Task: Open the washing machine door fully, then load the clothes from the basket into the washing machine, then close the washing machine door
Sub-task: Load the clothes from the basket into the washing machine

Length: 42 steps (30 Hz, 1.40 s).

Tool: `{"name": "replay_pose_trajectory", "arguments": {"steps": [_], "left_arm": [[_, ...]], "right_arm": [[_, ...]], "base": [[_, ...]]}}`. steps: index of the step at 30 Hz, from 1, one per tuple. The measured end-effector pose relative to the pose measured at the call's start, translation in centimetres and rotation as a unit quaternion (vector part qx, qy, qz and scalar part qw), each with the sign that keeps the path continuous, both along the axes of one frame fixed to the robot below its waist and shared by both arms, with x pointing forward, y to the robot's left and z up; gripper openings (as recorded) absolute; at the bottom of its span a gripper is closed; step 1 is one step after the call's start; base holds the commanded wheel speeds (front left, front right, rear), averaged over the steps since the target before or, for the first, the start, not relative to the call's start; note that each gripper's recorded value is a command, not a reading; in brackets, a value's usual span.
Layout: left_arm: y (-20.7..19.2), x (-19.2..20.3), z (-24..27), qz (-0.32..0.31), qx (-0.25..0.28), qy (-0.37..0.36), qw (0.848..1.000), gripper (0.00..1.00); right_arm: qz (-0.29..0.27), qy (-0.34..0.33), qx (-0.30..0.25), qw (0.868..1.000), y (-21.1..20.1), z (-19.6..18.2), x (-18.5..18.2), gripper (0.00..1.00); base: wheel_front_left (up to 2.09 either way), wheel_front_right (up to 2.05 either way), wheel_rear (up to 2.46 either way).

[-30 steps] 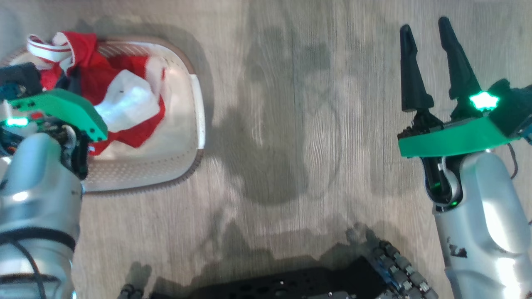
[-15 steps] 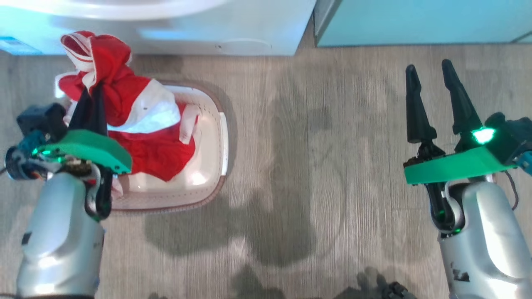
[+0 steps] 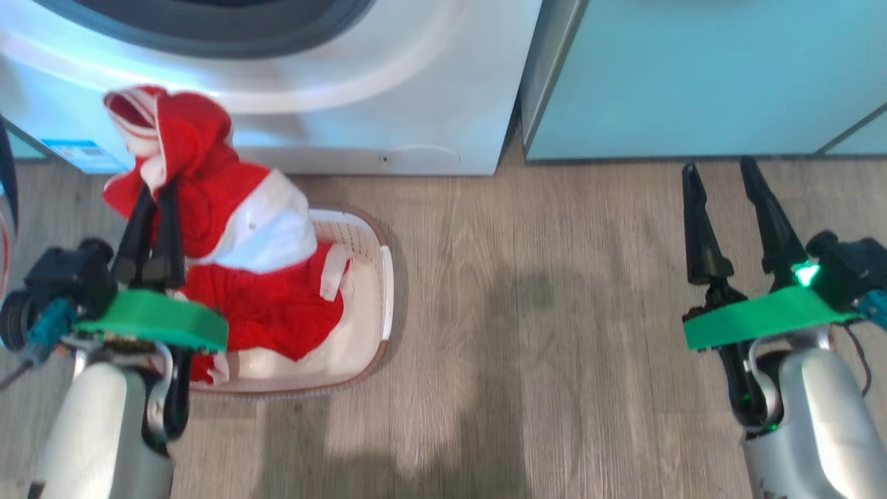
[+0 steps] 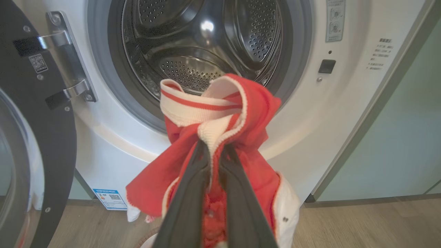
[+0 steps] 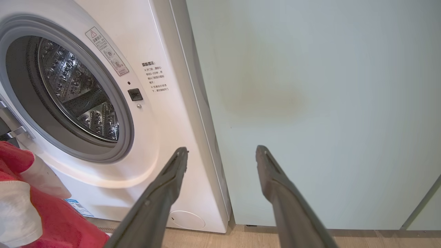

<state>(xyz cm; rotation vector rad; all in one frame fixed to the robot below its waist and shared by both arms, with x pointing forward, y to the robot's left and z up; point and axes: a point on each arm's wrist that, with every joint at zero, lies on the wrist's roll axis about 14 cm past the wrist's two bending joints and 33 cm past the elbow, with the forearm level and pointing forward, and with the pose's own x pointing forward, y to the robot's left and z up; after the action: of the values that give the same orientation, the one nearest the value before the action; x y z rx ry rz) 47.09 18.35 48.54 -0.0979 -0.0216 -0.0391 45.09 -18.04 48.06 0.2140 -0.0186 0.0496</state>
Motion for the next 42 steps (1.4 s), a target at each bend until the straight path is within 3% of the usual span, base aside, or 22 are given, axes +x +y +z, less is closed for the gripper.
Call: {"name": "replay_pose_trajectory", "arguments": {"steps": [18,42], "left_arm": [[-1.4,-7.2,3.5,-0.025,0.007,-0.006,1.0,0.0],[-1.3,-8.4,3.9,-0.017,0.011,-0.004,1.0,0.0]], "right_arm": [[-0.012,-0.004,-0.004,1.0,-0.9,2.3,-6.0,1.0],[-0.005,-0.002,-0.004,1.0,-0.5,2.7,-6.8,1.0]], "base": [[0.0,0.0,0.0],[0.0,0.0,0.0]]}}
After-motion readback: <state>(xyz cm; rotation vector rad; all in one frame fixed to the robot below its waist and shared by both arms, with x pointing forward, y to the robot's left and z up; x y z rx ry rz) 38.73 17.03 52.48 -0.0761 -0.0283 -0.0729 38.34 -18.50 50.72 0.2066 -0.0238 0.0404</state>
